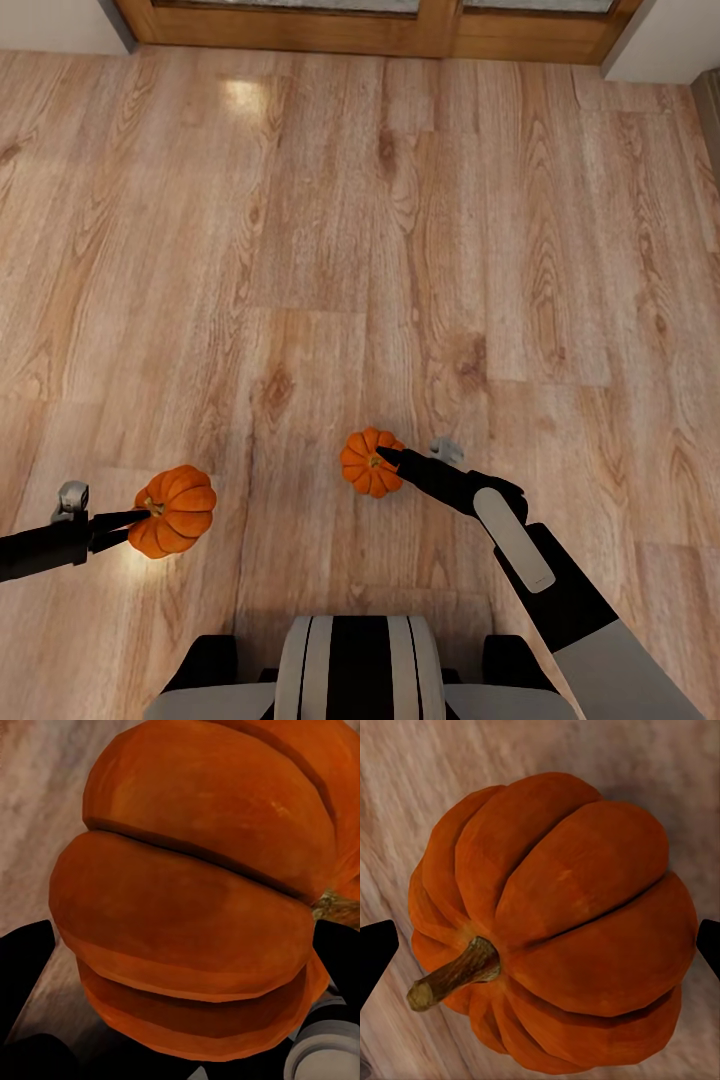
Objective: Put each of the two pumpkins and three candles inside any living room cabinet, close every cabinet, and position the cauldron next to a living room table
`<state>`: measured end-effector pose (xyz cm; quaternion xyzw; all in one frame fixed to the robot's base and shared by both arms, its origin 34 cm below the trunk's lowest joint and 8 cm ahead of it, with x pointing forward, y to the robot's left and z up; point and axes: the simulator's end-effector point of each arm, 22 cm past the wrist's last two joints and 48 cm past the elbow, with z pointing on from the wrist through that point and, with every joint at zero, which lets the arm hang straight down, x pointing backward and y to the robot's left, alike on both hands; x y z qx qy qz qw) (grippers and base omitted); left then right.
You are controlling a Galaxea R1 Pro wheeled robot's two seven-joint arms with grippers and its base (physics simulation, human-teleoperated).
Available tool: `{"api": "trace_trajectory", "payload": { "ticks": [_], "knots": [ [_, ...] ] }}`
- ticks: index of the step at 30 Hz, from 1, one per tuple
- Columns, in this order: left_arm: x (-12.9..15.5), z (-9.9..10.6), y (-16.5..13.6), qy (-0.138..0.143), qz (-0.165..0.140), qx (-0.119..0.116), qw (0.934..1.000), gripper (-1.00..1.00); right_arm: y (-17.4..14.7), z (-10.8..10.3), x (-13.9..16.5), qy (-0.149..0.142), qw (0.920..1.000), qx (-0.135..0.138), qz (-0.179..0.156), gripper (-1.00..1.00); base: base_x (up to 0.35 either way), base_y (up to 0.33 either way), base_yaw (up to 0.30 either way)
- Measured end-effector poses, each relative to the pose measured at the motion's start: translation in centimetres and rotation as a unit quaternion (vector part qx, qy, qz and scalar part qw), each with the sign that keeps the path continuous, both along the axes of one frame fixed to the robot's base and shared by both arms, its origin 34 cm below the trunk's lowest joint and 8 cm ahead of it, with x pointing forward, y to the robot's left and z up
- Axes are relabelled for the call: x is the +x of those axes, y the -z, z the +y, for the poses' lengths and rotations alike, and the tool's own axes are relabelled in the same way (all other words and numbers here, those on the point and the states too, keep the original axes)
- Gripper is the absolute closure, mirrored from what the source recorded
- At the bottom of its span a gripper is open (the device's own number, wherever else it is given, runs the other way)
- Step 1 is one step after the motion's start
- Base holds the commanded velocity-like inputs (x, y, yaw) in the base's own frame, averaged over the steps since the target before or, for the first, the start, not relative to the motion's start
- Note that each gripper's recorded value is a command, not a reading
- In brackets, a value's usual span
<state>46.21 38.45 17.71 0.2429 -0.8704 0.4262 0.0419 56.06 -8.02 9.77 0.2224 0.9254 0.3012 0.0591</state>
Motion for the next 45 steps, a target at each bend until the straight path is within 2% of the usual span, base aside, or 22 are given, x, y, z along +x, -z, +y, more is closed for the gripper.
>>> {"api": "trace_trajectory", "payload": {
  "ticks": [9,15,37,40,45],
  "knots": [
    [0.0,0.0,0.1,0.000,0.001,0.000,1.0000,1.00,0.2,-0.1,-0.1,0.000,1.0000,-0.001,0.002,-1.00,0.000,0.000,0.000],
    [0.0,0.0,0.2,0.000,0.001,0.000,1.0000,1.00,2.0,-1.0,-1.7,-0.008,0.9995,-0.021,0.021,-1.00,0.000,0.000,0.000],
    [-0.1,0.0,0.3,0.000,0.002,0.000,1.0000,1.00,2.0,-0.8,-1.6,-0.026,0.9992,-0.030,0.007,-1.00,0.000,0.000,0.000],
    [-0.1,0.0,0.3,0.000,0.002,0.000,1.0000,1.00,1.9,-0.4,-1.9,-0.034,0.9990,-0.028,0.007,-1.00,0.000,0.000,0.000],
    [-0.1,0.0,0.3,0.000,0.002,0.000,1.0000,1.00,1.6,1.6,-3.0,-0.058,0.9983,-0.010,0.006,-1.00,0.000,0.000,0.000]
  ]
}}
